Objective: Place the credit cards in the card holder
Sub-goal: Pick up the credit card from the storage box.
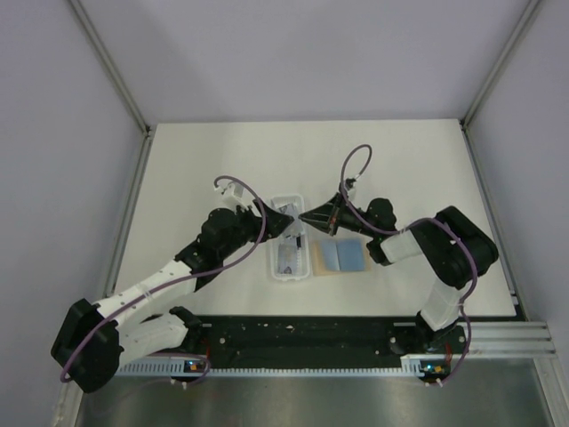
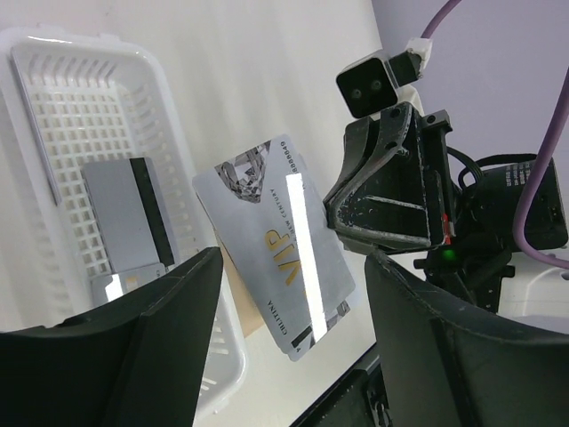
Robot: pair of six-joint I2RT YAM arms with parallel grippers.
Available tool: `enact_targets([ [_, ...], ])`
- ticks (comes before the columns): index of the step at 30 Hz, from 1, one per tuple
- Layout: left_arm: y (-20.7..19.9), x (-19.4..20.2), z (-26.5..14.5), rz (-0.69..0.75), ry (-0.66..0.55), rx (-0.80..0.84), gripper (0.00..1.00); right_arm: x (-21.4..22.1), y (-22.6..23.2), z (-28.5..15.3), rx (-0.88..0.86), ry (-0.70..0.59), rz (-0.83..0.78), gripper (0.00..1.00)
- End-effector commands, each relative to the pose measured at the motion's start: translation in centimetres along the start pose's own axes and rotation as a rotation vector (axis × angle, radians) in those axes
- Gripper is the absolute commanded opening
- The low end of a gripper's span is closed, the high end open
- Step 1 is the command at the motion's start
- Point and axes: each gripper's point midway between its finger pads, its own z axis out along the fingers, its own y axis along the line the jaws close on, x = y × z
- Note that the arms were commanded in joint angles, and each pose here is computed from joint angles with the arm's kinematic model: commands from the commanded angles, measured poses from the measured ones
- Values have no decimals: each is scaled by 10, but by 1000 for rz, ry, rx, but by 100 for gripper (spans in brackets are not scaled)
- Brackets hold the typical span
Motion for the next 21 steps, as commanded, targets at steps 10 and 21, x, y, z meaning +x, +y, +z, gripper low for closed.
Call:
enact_targets([
  [10, -21, -12, 1, -11, -40, 94, 58, 14, 91, -15, -314, 24, -247, 0],
  [21, -20, -11, -1, -4, -48, 103, 45, 16, 98, -18, -329, 24, -253, 0],
])
